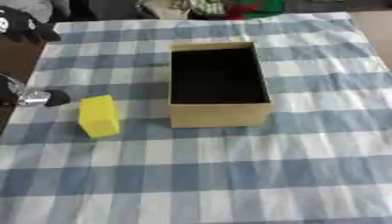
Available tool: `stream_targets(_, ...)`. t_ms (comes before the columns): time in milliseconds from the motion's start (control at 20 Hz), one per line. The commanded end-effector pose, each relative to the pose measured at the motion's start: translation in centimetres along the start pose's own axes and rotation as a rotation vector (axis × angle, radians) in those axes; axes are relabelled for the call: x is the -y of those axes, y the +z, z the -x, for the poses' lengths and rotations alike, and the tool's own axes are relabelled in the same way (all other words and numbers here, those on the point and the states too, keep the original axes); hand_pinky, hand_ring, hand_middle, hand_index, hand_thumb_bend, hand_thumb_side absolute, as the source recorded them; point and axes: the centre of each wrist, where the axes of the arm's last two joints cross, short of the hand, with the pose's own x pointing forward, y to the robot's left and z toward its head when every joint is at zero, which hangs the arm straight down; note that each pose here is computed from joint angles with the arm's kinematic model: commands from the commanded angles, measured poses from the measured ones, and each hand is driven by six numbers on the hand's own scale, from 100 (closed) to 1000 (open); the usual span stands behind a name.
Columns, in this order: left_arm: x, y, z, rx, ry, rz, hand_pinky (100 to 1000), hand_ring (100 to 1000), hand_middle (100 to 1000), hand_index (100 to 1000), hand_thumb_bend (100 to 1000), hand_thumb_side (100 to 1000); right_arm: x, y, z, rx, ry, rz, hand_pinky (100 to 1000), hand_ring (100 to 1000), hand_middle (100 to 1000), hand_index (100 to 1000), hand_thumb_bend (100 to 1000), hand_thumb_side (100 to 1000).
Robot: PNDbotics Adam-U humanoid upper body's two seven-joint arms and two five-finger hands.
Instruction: Pick up objects on the table and place them in the box.
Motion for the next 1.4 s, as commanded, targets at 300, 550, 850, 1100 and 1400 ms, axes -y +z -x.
stream_targets(300, -1.2, -0.2, -0.8, 0.024, -0.055, 0.128, 883, 851, 789, 851, 841, 474, 0.3, -0.6, -0.5, 0.031, 0.003, -0.015, 817, 773, 739, 804, 100, 626)
stream_targets(550, -1.3, -1.7, -0.9, 0.042, -0.051, 0.187, 892, 858, 793, 861, 844, 461, 0.2, -0.5, -0.5, 0.026, 0.002, -0.02, 817, 773, 739, 804, 100, 626)
stream_targets(850, -1.2, -3.6, -0.1, 0.027, -0.028, 0.236, 902, 864, 794, 870, 847, 451, 0.1, -0.4, -0.5, 0.021, 0.0, -0.027, 818, 773, 739, 805, 100, 625)
stream_targets(1100, -0.7, -5.4, 1.0, 0.022, 0.04, 0.275, 906, 864, 792, 872, 844, 438, 0.1, -0.3, -0.5, 0.015, -0.002, -0.031, 818, 774, 739, 805, 100, 625)
stream_targets(1400, -0.1, -6.7, 1.5, 0.018, 0.072, 0.304, 911, 870, 801, 873, 843, 445, 0.0, -0.3, -0.5, 0.011, -0.003, -0.032, 819, 774, 739, 806, 100, 623)
